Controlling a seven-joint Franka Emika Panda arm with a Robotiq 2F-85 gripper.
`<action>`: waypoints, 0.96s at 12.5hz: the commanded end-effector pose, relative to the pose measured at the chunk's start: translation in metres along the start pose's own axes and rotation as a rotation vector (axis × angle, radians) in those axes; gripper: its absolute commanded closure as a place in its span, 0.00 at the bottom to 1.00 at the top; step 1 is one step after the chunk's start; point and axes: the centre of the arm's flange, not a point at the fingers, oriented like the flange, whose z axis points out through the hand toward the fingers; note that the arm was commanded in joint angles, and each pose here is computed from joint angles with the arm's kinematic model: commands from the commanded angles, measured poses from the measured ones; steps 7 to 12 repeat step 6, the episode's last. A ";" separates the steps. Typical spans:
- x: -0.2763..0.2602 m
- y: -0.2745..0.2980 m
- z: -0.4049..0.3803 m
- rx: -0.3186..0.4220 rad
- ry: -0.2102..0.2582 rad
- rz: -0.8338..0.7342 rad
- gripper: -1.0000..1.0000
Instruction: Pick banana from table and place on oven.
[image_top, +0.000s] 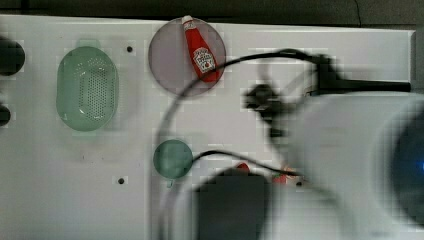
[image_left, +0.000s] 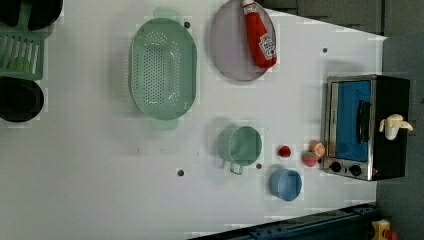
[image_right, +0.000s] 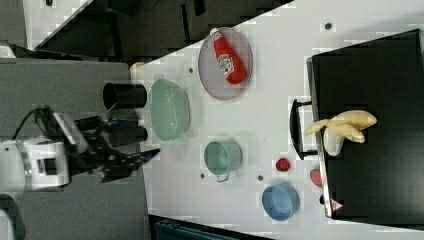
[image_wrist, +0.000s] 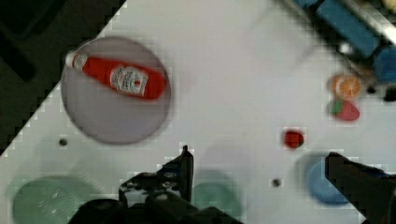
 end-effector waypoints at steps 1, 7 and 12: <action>-0.023 -0.021 0.042 -0.086 -0.046 0.250 0.00; -0.028 -0.023 0.036 -0.158 0.063 0.193 0.00; -0.028 -0.023 0.036 -0.158 0.063 0.193 0.00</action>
